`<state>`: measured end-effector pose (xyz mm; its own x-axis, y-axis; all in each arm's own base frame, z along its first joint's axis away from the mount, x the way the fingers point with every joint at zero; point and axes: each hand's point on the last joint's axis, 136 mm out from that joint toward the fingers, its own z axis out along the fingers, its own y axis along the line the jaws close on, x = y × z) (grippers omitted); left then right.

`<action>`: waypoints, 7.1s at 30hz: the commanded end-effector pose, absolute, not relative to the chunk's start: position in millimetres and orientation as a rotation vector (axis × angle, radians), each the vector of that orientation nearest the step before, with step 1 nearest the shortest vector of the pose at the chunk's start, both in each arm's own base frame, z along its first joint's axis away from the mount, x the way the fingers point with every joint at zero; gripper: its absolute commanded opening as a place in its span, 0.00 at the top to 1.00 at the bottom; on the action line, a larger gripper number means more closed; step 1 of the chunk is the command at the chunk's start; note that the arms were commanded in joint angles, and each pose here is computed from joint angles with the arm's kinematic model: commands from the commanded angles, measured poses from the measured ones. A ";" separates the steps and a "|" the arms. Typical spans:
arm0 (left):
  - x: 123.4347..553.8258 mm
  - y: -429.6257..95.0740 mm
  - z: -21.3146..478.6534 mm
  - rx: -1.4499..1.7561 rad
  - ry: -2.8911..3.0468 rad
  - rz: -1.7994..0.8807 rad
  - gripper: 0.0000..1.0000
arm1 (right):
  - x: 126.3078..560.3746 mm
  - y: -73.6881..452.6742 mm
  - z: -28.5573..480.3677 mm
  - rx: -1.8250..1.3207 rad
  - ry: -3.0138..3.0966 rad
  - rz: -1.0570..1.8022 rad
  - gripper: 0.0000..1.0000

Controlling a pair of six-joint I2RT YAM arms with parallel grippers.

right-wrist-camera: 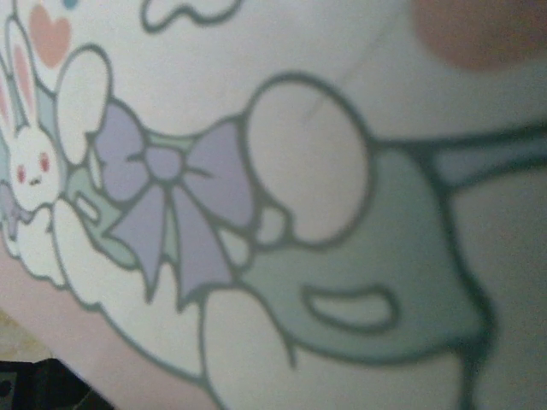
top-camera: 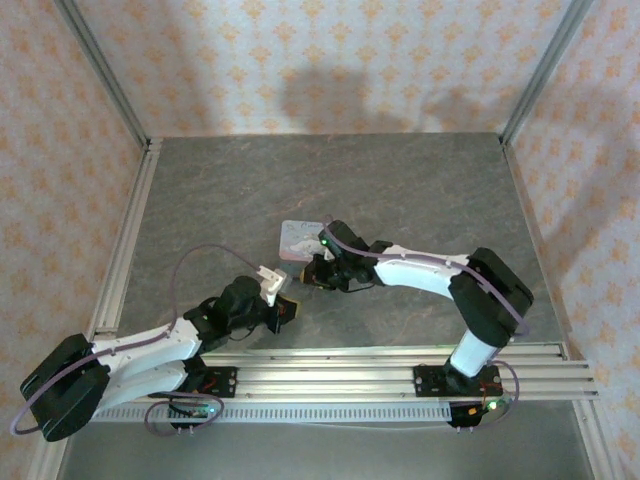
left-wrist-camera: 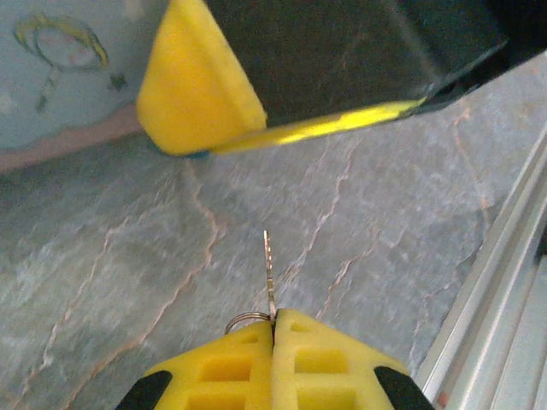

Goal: Unlock a padlock with a key

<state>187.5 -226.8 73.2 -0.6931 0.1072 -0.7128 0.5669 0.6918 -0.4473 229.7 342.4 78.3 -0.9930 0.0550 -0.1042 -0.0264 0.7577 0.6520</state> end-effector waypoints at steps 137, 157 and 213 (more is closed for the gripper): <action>210.9 -297.0 104.5 0.698 2.246 -1.243 1.00 | 202.1 277.8 125.3 -0.216 2.917 1.342 1.00; 215.2 -297.3 120.1 0.649 2.195 -1.271 1.00 | 197.4 276.3 119.5 -0.257 2.928 1.341 1.00; 200.9 -246.5 123.4 0.499 2.109 -0.986 0.72 | 211.7 283.2 124.7 -0.077 2.885 1.385 1.00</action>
